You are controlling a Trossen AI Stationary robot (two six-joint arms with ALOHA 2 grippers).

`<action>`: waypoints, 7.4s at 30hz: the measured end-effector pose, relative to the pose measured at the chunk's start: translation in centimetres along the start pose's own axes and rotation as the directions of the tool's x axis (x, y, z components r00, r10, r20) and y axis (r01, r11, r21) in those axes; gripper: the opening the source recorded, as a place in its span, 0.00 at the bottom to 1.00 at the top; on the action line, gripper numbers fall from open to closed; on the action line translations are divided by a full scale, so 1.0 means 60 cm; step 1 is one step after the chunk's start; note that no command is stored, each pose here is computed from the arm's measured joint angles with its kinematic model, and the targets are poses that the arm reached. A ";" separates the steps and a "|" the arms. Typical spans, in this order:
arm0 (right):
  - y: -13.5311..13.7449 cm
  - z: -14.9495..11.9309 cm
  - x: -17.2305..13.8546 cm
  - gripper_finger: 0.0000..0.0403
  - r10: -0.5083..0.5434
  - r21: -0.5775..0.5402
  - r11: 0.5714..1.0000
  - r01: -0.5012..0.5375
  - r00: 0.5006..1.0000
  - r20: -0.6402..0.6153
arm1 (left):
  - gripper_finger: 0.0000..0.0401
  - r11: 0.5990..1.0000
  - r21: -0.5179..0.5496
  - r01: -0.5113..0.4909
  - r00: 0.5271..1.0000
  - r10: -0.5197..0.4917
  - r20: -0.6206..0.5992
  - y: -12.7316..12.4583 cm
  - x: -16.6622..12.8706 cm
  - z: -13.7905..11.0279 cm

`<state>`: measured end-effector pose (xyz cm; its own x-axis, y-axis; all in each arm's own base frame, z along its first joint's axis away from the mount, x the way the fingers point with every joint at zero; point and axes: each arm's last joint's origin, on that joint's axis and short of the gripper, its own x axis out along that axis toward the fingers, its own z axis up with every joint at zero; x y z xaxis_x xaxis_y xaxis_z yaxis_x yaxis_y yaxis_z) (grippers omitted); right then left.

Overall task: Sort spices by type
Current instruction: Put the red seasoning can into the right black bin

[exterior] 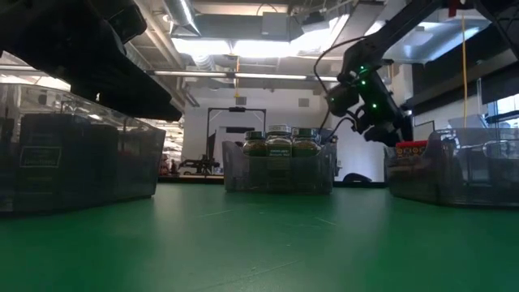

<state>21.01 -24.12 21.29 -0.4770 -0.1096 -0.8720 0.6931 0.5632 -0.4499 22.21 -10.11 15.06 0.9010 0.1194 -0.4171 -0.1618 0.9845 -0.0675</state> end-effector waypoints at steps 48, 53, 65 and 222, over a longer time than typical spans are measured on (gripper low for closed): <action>-0.013 0.008 0.006 0.74 0.132 0.052 0.990 -0.134 0.990 0.053 | 0.72 1.000 0.024 -0.005 1.000 0.005 0.001 0.000 0.000 0.000; -0.013 0.013 0.006 0.74 0.175 0.061 0.982 -0.180 0.982 0.077 | 0.72 1.000 0.024 -0.005 1.000 0.005 0.001 0.000 0.000 0.000; -0.001 0.001 0.050 0.74 0.108 0.066 0.992 -0.110 0.994 0.035 | 0.72 1.000 0.023 -0.004 1.000 0.004 0.001 0.000 0.000 0.000; 0.273 -0.457 -0.155 0.79 0.430 -0.574 0.817 0.053 0.608 0.668 | 0.72 0.976 0.198 -0.094 0.965 0.041 0.258 -0.011 0.005 0.127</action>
<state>22.01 8.60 27.31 0.3691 -0.3717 -0.8519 0.2314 0.9244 -0.3031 25.66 -9.76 21.87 0.9670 0.1884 -0.1713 -0.1628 0.9747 0.1529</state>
